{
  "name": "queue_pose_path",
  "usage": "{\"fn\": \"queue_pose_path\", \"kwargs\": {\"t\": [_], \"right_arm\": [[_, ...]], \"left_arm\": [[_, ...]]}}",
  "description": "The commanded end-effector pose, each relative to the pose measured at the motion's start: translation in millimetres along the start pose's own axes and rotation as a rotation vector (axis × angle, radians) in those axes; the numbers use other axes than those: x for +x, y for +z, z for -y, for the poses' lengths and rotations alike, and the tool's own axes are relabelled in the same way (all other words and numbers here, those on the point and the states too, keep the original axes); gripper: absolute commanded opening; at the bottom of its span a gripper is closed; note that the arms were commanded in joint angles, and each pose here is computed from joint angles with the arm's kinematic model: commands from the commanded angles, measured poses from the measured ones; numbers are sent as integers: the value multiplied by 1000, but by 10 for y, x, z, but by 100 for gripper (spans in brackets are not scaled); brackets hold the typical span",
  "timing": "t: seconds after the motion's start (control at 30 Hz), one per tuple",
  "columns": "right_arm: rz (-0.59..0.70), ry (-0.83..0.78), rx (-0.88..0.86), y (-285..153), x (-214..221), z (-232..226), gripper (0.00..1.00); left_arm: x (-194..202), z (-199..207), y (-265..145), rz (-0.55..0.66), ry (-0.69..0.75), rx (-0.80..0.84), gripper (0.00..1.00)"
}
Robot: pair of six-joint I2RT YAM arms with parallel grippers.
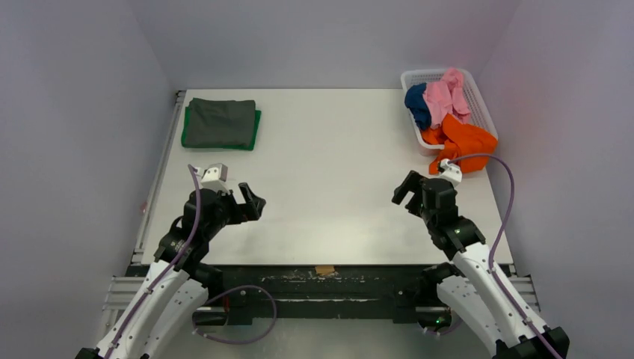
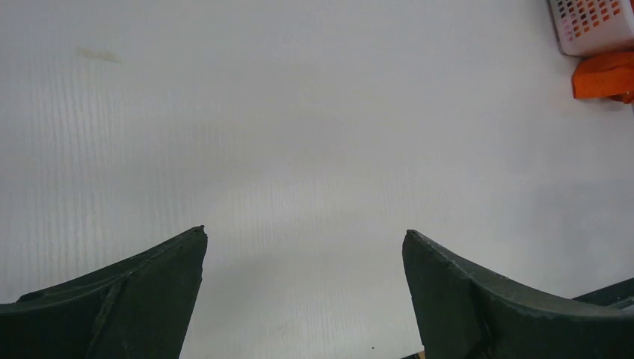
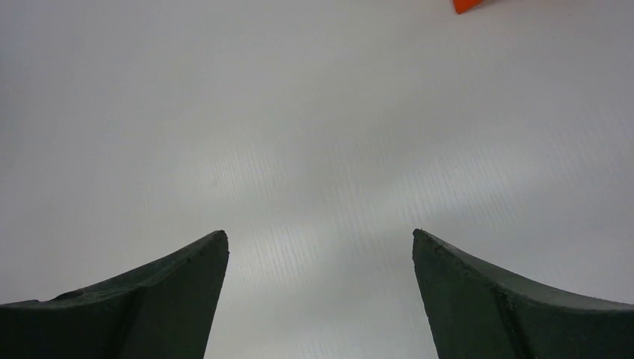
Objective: Fold and stack the t-shirts
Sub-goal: Grab crumpled tshirt from bin with the right arm
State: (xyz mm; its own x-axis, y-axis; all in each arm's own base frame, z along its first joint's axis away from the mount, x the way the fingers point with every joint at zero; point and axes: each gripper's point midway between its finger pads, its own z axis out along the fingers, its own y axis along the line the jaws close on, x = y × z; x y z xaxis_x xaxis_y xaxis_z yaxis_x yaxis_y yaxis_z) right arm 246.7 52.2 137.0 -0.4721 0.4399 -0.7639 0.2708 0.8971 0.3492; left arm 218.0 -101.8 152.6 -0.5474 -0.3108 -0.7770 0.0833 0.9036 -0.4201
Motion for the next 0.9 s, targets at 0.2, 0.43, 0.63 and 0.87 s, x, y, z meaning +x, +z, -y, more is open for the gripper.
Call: {"fn": "queue_pose_path", "kwargs": {"t": [0.2, 0.43, 0.63, 0.87], "right_arm": [[185, -25, 24, 48, -731, -252, 95], [279, -72, 269, 386, -1558, -271, 97], [227, -85, 294, 967, -2149, -316, 93], [151, -26, 409, 1515, -2626, 152, 87]], "left_arm": [[-101, 70, 16, 42, 1, 30, 100], [-126, 24, 20, 56, 1, 4, 100], [-136, -23, 51, 50, 4, -29, 100], [-158, -91, 66, 56, 5, -72, 100]]}}
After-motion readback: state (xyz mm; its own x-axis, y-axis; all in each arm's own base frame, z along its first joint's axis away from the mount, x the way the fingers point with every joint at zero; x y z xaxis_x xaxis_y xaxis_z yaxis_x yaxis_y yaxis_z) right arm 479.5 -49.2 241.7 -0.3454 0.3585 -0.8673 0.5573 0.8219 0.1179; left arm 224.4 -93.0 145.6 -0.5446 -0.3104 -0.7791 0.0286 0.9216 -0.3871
